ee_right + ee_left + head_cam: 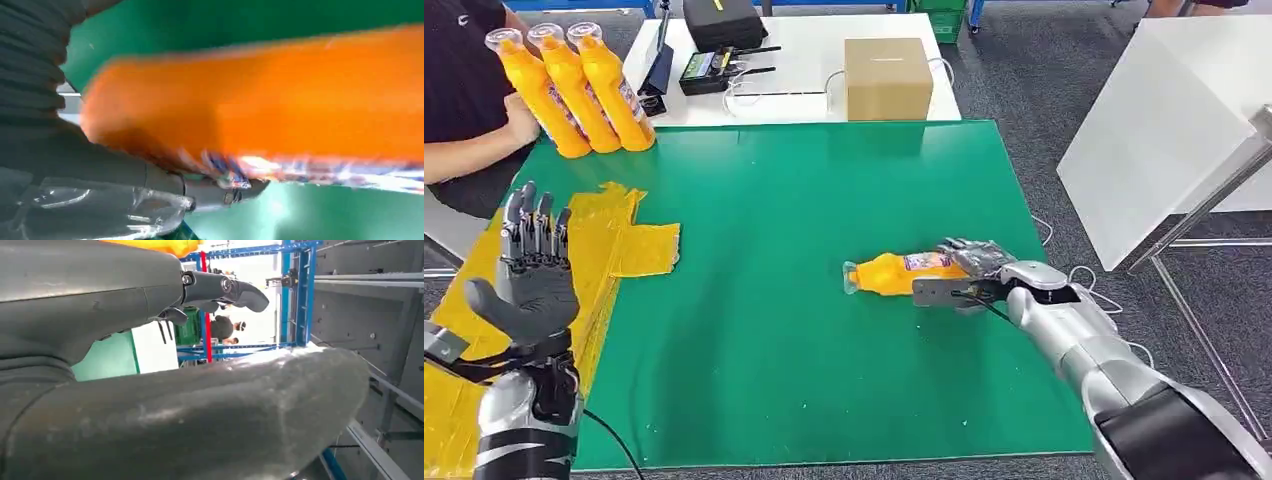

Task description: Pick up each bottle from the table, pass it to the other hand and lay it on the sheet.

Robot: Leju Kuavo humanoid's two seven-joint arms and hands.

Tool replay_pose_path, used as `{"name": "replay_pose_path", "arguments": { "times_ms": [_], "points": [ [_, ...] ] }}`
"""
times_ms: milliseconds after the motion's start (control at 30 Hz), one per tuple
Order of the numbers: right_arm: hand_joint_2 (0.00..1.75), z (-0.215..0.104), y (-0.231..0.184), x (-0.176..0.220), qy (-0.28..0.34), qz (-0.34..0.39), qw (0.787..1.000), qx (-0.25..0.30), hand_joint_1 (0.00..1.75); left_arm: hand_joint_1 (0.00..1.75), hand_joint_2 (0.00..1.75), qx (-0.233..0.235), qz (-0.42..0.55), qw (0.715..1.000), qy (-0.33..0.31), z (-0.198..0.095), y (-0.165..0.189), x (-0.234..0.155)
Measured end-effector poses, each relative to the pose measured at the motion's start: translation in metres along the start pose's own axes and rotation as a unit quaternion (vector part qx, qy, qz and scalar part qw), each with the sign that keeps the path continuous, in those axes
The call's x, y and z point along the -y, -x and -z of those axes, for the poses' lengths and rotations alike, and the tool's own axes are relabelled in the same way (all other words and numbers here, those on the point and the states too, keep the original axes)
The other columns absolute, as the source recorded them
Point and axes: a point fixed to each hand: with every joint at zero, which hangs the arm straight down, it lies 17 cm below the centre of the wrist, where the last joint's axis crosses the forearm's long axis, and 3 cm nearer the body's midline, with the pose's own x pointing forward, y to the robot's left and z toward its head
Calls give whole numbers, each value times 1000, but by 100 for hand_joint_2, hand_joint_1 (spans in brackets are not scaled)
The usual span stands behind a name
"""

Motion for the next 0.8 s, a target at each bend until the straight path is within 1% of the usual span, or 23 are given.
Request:
{"name": "replay_pose_path", "arguments": {
  "times_ms": [467,500,533,800],
  "points": [
    [175,-3,13,-9,-19,-5,1000,-15,0,0,0,0,-3,1000,2,2,1,2],
    [175,-3,15,-10,-22,-5,1000,-16,154,0,0,-1,-3,1000,2,2,2,2],
    [175,-4,16,-11,-24,-5,1000,-17,175,0,0,-1,-4,1000,2,2,2,2],
    [175,-7,26,-13,-34,2,999,-22,175,0,0,-1,-8,1000,2,4,3,2]
  ]
}}
